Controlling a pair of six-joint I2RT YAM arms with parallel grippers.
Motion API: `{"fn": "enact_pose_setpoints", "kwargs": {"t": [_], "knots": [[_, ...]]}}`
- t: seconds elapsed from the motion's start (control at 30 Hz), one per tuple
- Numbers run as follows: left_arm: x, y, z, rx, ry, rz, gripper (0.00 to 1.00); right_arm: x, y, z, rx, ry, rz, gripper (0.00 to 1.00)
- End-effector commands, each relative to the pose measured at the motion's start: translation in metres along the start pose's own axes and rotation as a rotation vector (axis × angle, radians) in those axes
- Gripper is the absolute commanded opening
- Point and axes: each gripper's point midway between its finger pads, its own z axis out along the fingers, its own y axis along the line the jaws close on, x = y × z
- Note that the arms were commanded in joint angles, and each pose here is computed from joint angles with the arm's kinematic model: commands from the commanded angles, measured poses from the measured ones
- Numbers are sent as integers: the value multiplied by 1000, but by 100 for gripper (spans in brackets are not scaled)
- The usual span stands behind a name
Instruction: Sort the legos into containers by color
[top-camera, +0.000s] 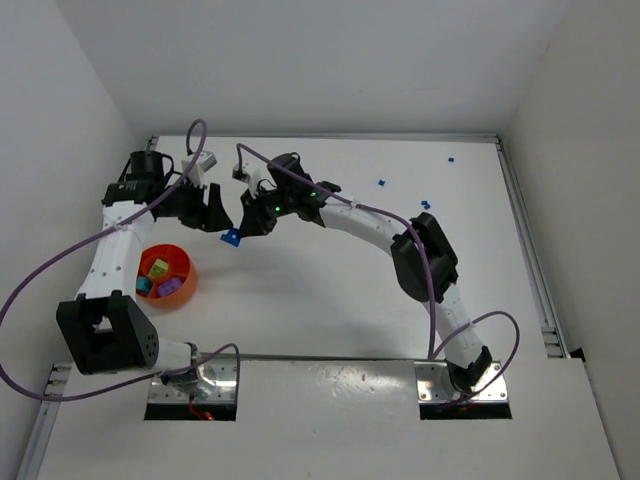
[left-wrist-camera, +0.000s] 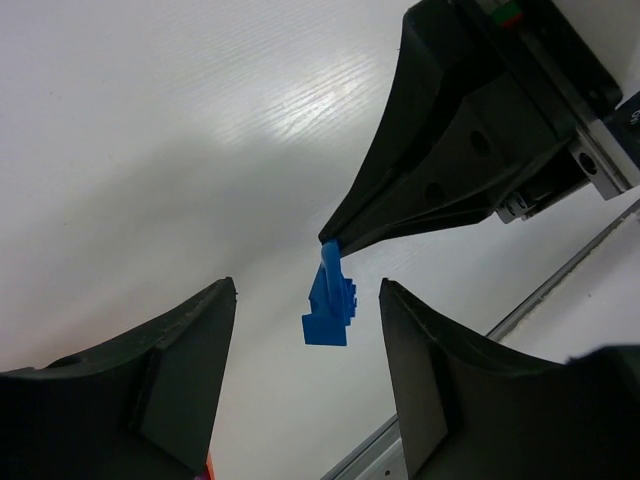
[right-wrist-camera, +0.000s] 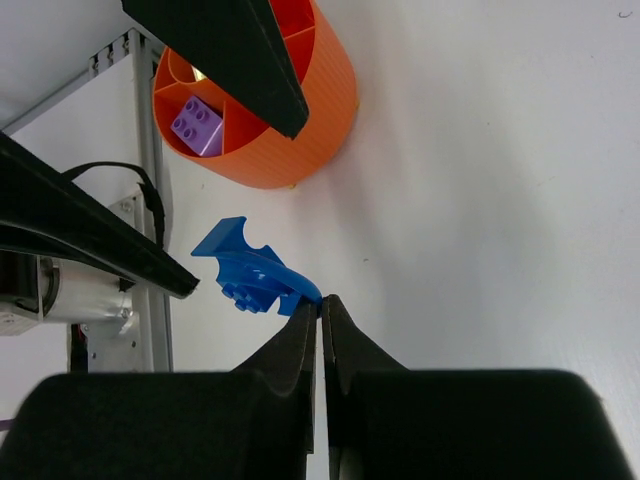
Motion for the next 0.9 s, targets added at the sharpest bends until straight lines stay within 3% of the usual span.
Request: {"fn": "enact_pose_setpoints", "kwargs": {"t": [0.0, 0.37, 0.73, 0.77, 0.8, 0.83, 0.87], "knots": [[0, -4, 7, 41, -5, -3, 65, -46, 26, -21, -30, -99, -73, 0], [15, -13, 17, 122, 42, -29, 53, -52, 27, -20, -26, -121, -35, 0], [19, -9, 13, 102, 44, -36, 21, -57, 13, -23, 31, -141, -43, 0], [19, -9, 13, 102, 44, -45, 19, -54, 13, -23, 32, -131, -36, 2], [17, -8, 9, 92, 32, -43, 17, -52, 8, -23, 60, -126, -27, 10], [16, -4, 4, 63, 24, -40, 17, -48, 5, -22, 73, -119, -20, 20], [17, -3, 4, 54, 28, -52, 16, -52, -1, -29, 96, -126, -15, 38]]}}
